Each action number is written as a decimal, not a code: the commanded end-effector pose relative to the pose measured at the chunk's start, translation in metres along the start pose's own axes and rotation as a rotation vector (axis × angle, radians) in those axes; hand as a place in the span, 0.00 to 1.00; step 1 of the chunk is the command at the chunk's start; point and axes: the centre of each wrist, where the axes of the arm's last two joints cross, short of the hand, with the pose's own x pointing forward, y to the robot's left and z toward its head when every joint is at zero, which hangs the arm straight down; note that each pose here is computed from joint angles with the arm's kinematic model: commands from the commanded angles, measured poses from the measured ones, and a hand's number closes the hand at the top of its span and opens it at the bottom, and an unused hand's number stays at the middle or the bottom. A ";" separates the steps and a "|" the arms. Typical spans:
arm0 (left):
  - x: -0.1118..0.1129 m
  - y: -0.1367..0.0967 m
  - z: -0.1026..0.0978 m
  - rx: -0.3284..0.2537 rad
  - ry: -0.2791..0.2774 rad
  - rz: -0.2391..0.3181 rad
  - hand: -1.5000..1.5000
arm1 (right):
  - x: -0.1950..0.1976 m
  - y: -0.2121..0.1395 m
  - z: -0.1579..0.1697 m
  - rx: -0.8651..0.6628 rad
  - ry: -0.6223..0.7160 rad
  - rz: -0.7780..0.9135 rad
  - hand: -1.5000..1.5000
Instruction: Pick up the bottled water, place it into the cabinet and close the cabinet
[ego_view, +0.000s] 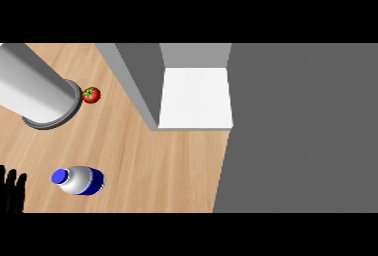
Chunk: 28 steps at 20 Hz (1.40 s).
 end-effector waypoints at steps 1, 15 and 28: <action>-0.022 0.014 0.007 -0.008 0.058 -0.004 0.00 | 0.023 0.008 0.016 -0.052 -0.041 0.064 0.00; -0.117 0.007 -0.019 -0.011 0.097 0.026 0.00 | 0.026 -0.003 0.007 -0.047 -0.042 0.084 0.00; -0.167 0.021 -0.050 0.030 0.032 0.070 0.00 | 0.008 0.004 0.007 -0.027 -0.055 0.104 0.00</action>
